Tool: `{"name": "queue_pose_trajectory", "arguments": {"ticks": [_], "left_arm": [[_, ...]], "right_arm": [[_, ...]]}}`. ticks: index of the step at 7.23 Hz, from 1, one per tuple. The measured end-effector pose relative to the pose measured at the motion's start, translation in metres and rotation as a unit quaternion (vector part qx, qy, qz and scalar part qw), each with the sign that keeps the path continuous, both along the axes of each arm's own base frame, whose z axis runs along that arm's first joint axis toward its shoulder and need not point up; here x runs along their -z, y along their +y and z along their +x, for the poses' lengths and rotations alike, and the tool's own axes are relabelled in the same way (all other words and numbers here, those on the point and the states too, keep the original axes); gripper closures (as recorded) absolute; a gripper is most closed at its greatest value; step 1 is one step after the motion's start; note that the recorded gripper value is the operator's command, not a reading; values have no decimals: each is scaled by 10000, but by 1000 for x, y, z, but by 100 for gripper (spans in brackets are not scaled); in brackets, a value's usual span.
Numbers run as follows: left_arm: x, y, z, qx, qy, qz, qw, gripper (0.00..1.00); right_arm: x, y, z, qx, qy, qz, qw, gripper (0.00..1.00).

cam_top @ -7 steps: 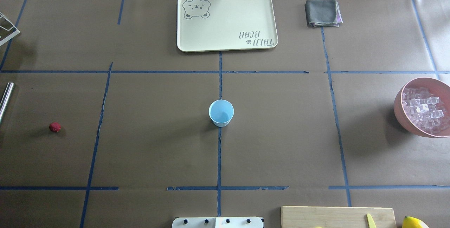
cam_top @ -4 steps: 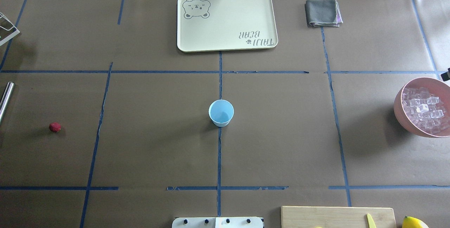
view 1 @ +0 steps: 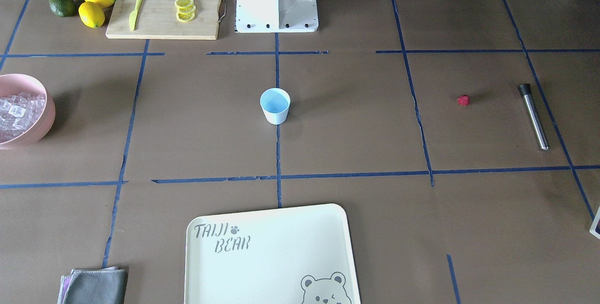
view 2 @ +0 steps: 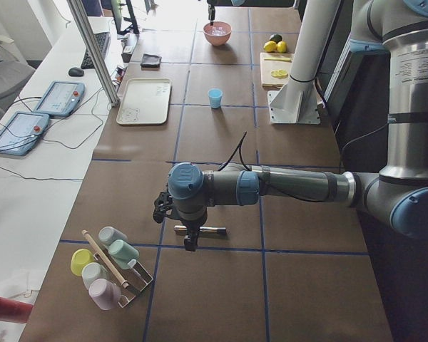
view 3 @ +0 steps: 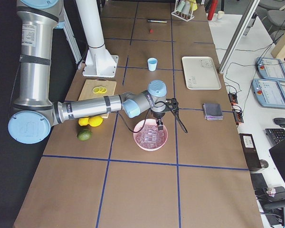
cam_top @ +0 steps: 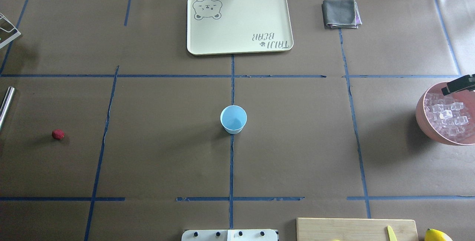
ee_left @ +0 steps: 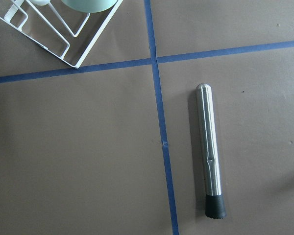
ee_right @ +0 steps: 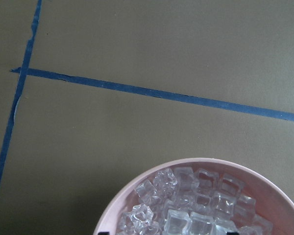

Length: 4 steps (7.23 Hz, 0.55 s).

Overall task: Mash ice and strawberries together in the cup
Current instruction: 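Lower the right gripper into the bowl and grasp an ice cube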

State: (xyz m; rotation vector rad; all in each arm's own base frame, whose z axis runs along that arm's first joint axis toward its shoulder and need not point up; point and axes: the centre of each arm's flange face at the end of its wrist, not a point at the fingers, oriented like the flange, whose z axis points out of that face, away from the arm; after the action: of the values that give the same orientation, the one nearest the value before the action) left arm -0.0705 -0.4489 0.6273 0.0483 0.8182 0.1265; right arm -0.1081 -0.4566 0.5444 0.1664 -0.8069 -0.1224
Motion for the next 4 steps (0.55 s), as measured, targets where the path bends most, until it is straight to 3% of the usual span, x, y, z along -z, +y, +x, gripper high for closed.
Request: {"name": "queue_pose_trajectory", "arguments": {"ticks": [4], "left_arm": [[1,0,0,-2,5,10,10000,0]], "right_arm": [[-19,17,-28,268,274,-75,9992,28]]}}
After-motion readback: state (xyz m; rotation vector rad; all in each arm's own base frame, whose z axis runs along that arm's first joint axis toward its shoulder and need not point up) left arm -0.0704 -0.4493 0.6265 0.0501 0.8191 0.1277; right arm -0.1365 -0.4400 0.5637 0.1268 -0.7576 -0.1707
